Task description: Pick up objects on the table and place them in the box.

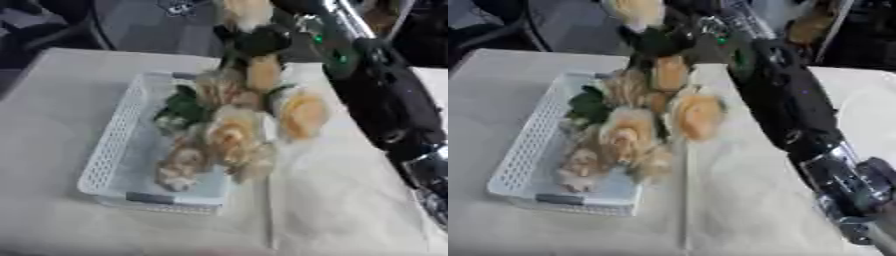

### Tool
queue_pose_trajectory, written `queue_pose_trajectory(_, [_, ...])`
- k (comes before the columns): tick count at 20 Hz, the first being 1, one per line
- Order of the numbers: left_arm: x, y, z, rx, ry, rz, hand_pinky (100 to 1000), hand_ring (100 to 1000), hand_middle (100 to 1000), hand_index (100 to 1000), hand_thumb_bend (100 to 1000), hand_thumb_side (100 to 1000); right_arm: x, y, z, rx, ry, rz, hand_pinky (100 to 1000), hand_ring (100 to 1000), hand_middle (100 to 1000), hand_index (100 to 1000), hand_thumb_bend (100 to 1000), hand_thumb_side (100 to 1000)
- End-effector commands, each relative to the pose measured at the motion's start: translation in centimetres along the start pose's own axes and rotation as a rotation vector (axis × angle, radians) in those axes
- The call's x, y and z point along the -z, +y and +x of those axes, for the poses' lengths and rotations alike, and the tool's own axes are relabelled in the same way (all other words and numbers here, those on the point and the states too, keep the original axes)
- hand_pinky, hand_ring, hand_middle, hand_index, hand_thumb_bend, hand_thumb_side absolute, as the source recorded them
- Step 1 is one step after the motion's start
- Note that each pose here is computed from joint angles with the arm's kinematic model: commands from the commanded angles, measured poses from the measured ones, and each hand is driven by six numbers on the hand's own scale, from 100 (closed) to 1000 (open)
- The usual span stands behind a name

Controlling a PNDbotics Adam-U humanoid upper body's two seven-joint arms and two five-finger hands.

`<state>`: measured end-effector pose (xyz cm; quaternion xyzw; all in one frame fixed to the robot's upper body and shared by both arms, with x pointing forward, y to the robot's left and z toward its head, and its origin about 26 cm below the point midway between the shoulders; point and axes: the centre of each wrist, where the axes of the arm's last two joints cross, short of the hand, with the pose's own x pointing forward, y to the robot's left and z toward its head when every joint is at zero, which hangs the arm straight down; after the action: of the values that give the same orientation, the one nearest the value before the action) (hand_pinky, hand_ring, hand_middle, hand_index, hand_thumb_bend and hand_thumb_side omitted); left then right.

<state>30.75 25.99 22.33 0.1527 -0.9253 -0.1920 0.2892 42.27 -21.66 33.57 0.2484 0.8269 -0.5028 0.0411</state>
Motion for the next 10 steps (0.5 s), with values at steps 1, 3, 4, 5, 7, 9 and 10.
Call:
queue_pose_trajectory(1, [0.2,1.0,0.4,0.040,-0.016,0.008,574,714,730,792,100,775,-0.5,-6.6,0.1,-0.006,0.010,-0.151,690,776,770,766,100,100])
queue_pose_trajectory(3, [0.1,1.1,0.3,0.049,-0.011,0.010,574,712,726,792,100,774,-1.5,-8.8,0.4,0.015,0.047,-0.229,709,803,794,794,100,100])
queue_pose_trajectory(4, [0.0,1.2,0.3,0.052,-0.008,0.011,575,711,723,792,100,773,-2.1,-9.6,0.5,0.017,0.066,-0.267,757,841,830,820,100,100])
queue_pose_trajectory(5, [0.0,1.2,0.3,0.057,-0.006,0.013,575,711,723,791,100,773,-2.7,-10.5,0.7,0.014,0.091,-0.312,762,844,833,824,100,100])
queue_pose_trajectory(7, [-0.2,1.4,0.2,0.063,0.001,0.015,574,711,724,791,100,773,-3.5,-11.5,1.3,0.008,0.126,-0.386,764,848,839,832,100,100])
queue_pose_trajectory(9, [-0.3,1.4,0.1,0.068,0.005,0.015,574,712,725,792,100,773,-3.9,-12.1,2.0,0.002,0.143,-0.442,768,846,833,832,100,100])
queue_pose_trajectory(10, [-0.3,1.4,0.1,0.069,0.007,0.015,574,713,724,792,100,772,-4.0,-12.3,2.3,-0.001,0.146,-0.458,774,847,832,832,100,100])
